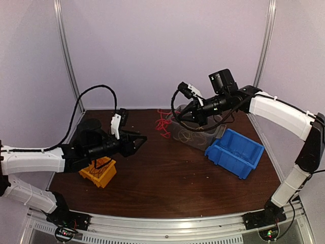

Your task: Untangle the cables

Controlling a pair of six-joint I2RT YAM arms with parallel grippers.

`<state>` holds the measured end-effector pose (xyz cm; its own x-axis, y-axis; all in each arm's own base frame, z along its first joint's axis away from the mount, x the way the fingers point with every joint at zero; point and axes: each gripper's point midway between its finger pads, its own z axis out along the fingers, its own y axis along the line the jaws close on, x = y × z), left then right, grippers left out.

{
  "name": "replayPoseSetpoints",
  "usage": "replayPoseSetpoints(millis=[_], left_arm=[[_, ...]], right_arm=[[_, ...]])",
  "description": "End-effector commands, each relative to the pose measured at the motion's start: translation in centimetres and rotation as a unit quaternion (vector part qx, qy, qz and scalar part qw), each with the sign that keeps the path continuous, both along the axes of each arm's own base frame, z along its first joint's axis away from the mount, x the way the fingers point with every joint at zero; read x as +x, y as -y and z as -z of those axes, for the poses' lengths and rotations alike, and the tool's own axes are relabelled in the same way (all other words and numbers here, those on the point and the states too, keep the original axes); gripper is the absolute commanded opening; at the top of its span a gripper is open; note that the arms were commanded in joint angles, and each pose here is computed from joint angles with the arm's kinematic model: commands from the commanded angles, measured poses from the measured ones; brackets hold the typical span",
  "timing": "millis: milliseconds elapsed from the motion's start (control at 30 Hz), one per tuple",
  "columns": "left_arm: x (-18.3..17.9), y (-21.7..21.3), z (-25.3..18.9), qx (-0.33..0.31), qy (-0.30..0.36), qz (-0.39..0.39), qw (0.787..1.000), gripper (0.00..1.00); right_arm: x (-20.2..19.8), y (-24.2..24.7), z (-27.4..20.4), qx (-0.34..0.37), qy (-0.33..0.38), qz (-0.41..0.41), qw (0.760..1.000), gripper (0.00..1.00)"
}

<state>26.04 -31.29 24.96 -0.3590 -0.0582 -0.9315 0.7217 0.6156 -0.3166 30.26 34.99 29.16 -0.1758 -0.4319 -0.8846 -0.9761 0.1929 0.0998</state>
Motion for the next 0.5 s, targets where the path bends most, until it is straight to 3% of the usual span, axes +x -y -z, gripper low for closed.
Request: replayPoseSetpoints(millis=[0, 467], left_arm=[[-1.6, 1.8, -0.4, -0.061, 0.053, 0.019, 0.997, 0.49], [0.5, 8.2, 1.3, -0.153, 0.020, 0.067, 0.986, 0.52]], right_arm=[[-0.7, -0.5, -2.3, 0.034, -0.032, -0.016, 0.999, 0.00], [-0.8, -1.2, -3.4, 0.047, -0.032, -0.018, 0.998, 0.00]])
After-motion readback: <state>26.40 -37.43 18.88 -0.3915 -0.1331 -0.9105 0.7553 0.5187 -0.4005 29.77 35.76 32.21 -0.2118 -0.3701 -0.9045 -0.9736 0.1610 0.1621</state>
